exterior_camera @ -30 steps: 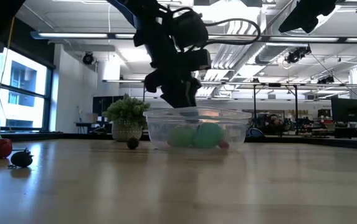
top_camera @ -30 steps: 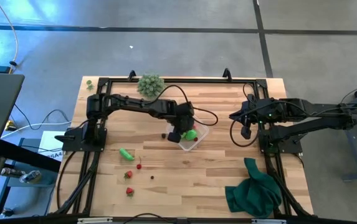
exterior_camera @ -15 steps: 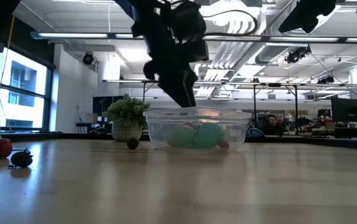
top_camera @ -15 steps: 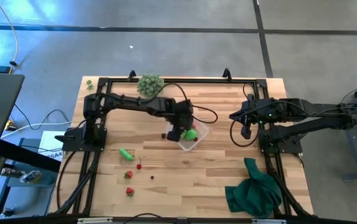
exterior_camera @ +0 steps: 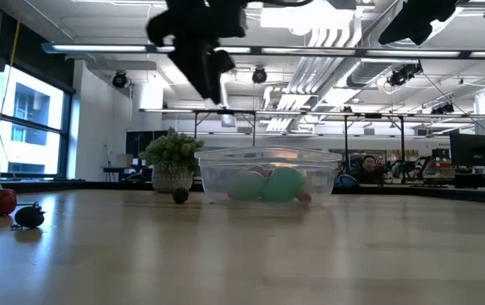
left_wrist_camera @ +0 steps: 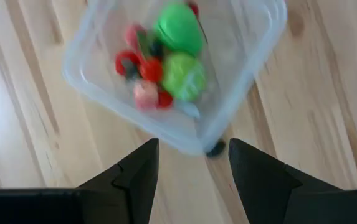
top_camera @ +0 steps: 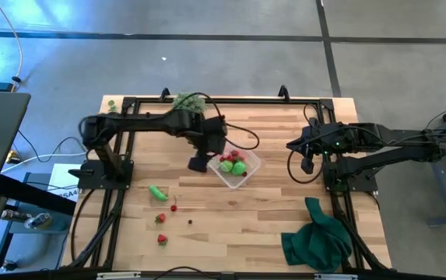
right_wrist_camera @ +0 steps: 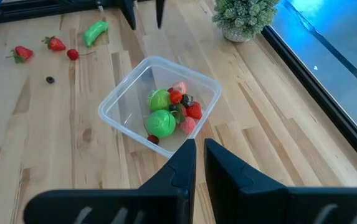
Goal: Pick and placing Produce into tupperware
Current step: Put the green peas into the transparent bin
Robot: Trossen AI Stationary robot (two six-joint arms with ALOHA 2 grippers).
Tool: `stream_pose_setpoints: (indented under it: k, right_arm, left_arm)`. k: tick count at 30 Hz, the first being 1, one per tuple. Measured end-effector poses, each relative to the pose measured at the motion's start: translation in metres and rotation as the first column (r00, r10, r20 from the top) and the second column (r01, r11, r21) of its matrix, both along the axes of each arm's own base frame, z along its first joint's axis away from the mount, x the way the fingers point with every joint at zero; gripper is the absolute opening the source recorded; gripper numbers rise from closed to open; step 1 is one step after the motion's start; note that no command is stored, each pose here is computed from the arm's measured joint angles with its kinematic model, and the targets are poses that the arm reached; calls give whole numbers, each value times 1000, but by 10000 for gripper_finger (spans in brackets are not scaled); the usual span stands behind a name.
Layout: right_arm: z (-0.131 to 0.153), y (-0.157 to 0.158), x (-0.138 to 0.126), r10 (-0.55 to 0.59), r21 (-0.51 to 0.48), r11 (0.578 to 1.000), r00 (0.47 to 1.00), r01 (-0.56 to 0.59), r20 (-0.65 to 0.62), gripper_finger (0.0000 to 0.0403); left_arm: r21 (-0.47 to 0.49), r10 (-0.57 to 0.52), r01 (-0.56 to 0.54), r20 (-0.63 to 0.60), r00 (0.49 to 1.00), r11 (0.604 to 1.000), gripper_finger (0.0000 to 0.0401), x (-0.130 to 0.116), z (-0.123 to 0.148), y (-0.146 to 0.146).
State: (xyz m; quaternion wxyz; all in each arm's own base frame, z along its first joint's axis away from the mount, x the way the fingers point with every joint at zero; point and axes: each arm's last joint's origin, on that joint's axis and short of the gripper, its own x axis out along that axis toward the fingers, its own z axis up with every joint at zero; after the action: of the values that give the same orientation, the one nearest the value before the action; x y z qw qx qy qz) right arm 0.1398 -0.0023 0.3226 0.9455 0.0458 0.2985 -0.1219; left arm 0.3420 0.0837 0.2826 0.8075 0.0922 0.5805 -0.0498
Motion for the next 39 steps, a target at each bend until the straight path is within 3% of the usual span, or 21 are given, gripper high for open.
stream_pose_setpoints:
  k: [11,15,24,27,32,39]
  right_arm:
    - [0,0,0,1,0,1000,1000,-1,0,25]
    - [0,0,0,0,0,1000,1000,0,1,25]
    - [0,0,0,0,0,1000,1000,0,1,25]
    - [0,0,0,0,0,1000,1000,0,1,25]
    - [0,0,0,0,0,1000,1000,0,1,25]
    - [0,0,0,1,0,1000,1000,-1,1,25]
  left_arm:
    - [14,-109,110,-48,993,994,184,-63,1,-47]
    - [5,-161,161,6,987,987,184,-96,-8,-63]
    - [-60,-81,82,15,997,995,184,-177,-49,-77]
    - [-113,-112,114,23,993,987,184,-187,-62,-79]
    - [-204,-253,262,70,965,943,184,-187,-78,-84]
    - [-231,-305,302,25,952,925,184,-183,-88,-90]
